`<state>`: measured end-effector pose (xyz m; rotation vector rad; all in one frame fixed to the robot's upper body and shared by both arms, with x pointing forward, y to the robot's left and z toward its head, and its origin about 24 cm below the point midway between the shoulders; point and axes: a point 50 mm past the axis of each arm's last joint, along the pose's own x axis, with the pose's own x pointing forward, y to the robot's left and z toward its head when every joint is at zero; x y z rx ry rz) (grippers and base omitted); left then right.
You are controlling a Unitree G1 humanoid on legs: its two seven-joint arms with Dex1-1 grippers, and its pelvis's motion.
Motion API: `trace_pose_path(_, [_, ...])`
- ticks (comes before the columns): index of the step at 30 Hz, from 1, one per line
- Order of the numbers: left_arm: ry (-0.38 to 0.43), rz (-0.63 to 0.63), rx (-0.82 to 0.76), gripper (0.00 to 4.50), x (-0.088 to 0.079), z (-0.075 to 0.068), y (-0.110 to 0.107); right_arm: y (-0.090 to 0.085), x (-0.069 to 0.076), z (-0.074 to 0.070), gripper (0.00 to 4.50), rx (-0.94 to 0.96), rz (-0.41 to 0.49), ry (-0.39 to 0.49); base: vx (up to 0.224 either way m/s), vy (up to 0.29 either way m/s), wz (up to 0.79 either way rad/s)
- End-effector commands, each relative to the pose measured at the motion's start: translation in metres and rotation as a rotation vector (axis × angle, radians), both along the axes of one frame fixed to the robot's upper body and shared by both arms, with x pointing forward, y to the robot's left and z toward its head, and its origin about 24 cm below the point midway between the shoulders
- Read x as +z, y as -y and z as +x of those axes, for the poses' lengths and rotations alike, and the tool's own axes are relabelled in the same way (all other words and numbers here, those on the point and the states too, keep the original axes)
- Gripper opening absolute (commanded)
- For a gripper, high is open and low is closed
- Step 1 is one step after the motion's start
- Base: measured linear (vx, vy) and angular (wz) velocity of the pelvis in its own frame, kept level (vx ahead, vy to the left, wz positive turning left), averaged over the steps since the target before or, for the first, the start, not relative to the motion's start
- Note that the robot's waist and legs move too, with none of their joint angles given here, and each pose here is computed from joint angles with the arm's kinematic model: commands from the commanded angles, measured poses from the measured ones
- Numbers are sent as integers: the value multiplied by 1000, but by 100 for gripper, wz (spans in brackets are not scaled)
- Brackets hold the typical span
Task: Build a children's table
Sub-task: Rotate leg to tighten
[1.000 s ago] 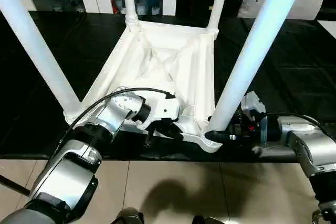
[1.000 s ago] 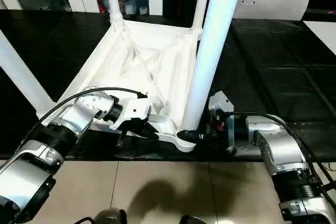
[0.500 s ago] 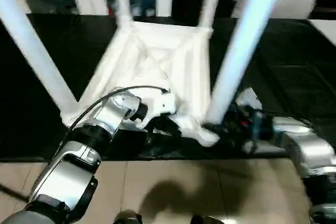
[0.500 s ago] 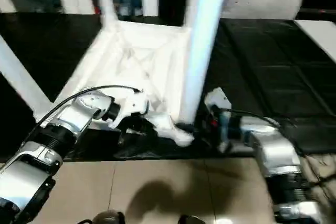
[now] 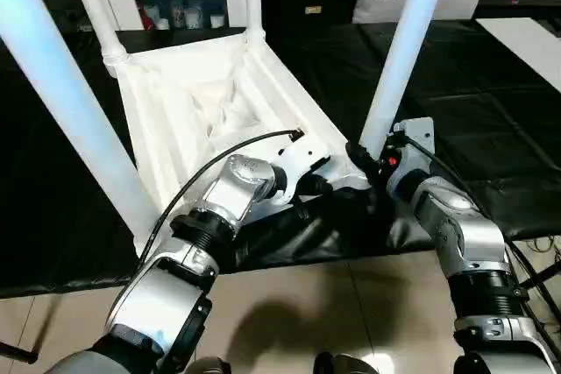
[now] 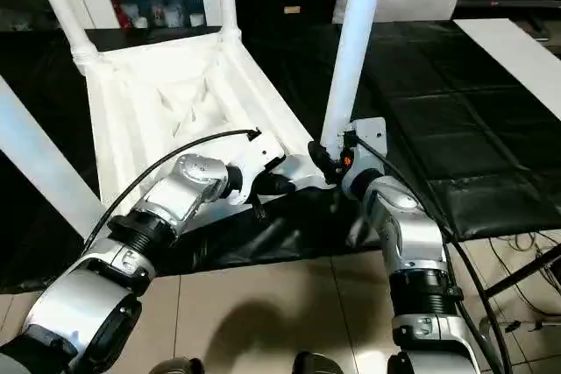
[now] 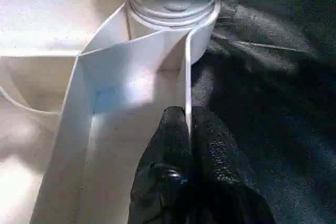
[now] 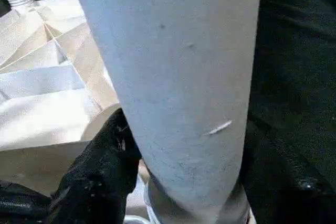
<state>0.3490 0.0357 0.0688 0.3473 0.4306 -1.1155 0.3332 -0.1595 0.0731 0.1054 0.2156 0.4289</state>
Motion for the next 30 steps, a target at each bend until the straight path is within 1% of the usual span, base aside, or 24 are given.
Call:
trace_pose_path(1, [18,-37,-85,0,1,-7,14,-13,2,-3,330,107,18,27,0,0,0])
trace_pose_path(2, [35,-19,-105,0,0,-7,9,-7,4,-6,330,130,15,45,0,0,0])
trace_pose_path(3, [41,2,-120,0,-2,-7,3,1,6,-8,343,155,12,58,0,0,0])
trace_pose_path(4, [41,4,-121,0,-2,-7,3,2,6,-8,354,158,11,59,0,0,0])
trace_pose_path(5, [36,22,-141,0,-4,-8,-4,11,8,-12,361,197,-13,69,0,0,0])
trace_pose_path(6, [36,23,-142,0,-4,-8,-4,12,8,-12,364,199,-15,70,0,0,0])
trace_pose_path(7, [37,41,-178,0,-5,-8,-10,20,10,-16,367,261,-48,76,0,0,0])
trace_pose_path(8, [39,52,-205,0,-6,-9,-13,24,10,-19,389,310,-62,76,0,0,0])
trace_pose_path(9, [35,64,-224,0,-6,-10,-15,27,12,-22,401,355,-75,78,0,0,0])
trace_pose_path(10, [42,92,-293,0,-7,-12,-22,34,15,-29,406,449,-88,68,0,0,0])
trace_pose_path(11, [42,92,-293,0,-7,-12,-22,34,15,-29,406,449,-88,68,0,0,0])
trace_pose_path(13, [33,116,-372,0,-8,-15,-29,43,20,-34,412,533,-111,51,0,0,0])
trace_pose_path(14, [33,118,-388,0,-8,-15,-30,44,21,-35,441,545,-116,49,0,0,0])
trace_pose_path(15, [35,121,-417,0,-7,-17,-31,46,22,-35,441,564,-126,46,0,0,0])
trace_pose_path(16, [21,137,-479,0,-7,-20,-36,50,24,-39,441,641,-158,36,0,0,0])
trace_pose_path(18, [15,148,-508,0,-7,-21,-38,51,25,-40,441,678,-158,26,0,0,0])
trace_pose_path(19, [10,159,-533,0,-7,-23,-40,53,26,-42,421,714,-157,17,0,0,0])
trace_pose_path(20, [6,170,-573,0,-6,-24,-42,54,26,-43,421,756,-155,1,0,0,0])
trace_pose_path(22, [1,186,-641,0,-4,-27,-46,56,26,-45,396,828,-155,-28,0,0,0])
trace_pose_path(23, [1,187,-648,0,-4,-27,-46,56,26,-46,396,835,-155,-31,0,0,0])
trace_pose_path(25, [-5,189,-681,0,-2,-29,-47,54,26,-47,367,873,-151,-45,0,0,0])
trace_pose_path(27, [-5,187,-705,0,-1,-30,-47,51,26,-49,362,916,-143,-53,0,0,0])
trace_pose_path(29, [-3,185,-721,0,0,-30,-47,48,24,-51,338,951,-135,-59,0,0,0])
trace_pose_path(30, [-3,184,-722,0,0,-30,-47,48,24,-51,338,952,-135,-59,0,0,0])
